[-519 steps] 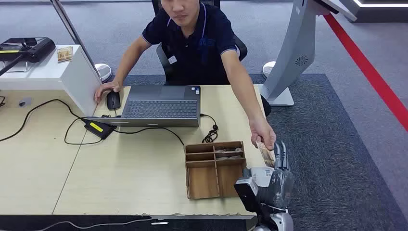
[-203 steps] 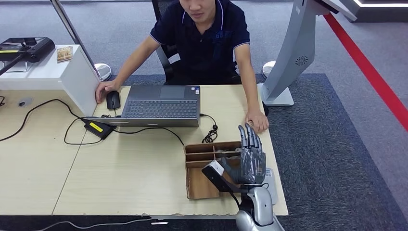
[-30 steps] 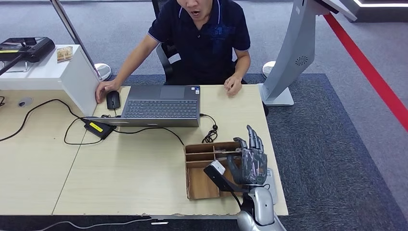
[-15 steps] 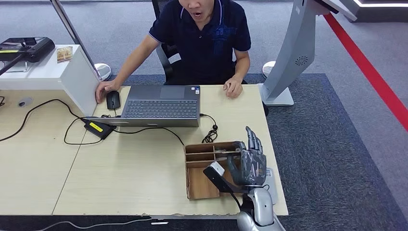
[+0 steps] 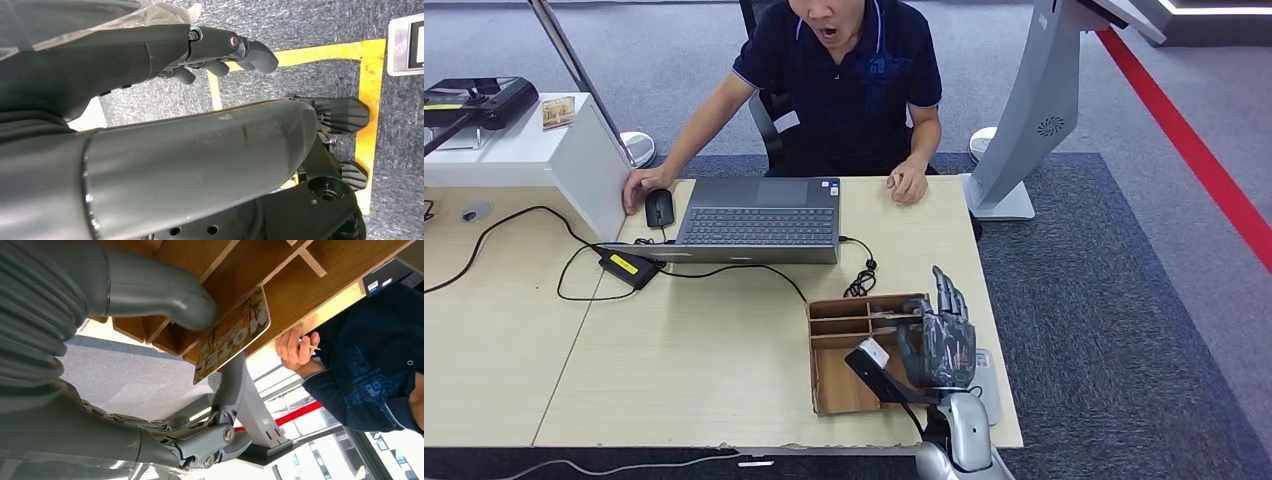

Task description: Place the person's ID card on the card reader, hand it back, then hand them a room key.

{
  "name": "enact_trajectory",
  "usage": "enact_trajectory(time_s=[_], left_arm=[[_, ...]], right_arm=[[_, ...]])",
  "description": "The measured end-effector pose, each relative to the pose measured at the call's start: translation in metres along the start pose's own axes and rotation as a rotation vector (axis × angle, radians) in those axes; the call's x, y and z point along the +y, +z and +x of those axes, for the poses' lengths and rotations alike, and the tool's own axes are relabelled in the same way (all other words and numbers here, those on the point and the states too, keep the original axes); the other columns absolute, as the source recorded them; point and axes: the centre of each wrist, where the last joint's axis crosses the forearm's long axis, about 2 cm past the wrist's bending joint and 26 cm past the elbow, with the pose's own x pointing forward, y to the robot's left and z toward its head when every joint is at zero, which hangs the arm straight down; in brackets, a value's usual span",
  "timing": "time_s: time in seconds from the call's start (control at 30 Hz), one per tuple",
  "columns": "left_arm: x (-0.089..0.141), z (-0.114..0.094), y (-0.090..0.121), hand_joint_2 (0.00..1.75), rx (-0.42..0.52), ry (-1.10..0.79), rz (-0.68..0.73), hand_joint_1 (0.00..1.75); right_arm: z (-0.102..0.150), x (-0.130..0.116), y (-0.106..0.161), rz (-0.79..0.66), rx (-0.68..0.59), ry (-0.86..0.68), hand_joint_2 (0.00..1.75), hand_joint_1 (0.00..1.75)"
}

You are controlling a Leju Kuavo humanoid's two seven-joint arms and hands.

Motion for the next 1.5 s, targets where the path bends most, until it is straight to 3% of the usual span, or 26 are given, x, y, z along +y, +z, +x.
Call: enact_trajectory(time_s=[0.1,0.83,1.07,1.33,1.5], left_arm=[[0.000,0.000,0.000,0.00,0.000,0.000,0.000,0.00],[0.000,-0.001,0.000,0.00,0.000,0.011,0.010,0.00],[0.001,-0.003,0.000,0.00,0.003,0.044,0.027,0.00],[0.001,-0.004,-0.001,0.00,0.007,0.055,0.033,0.00],[0.001,-0.004,-0.001,0.00,0.008,0.054,0.034,0.00]], right_arm=[[0.000,0.000,0.000,0.000,-0.001,-0.001,1.75,1.74],[0.003,-0.010,-0.001,-0.066,-0.064,-0.068,1.75,1.75],[-0.004,-0.060,-0.006,-0.343,-0.014,-0.256,1.75,1.75],[-0.026,-0.142,0.004,-0.718,0.011,-0.250,1.75,1.75],[-0.042,-0.177,0.021,-0.914,0.041,-0.253,1.75,1.75]])
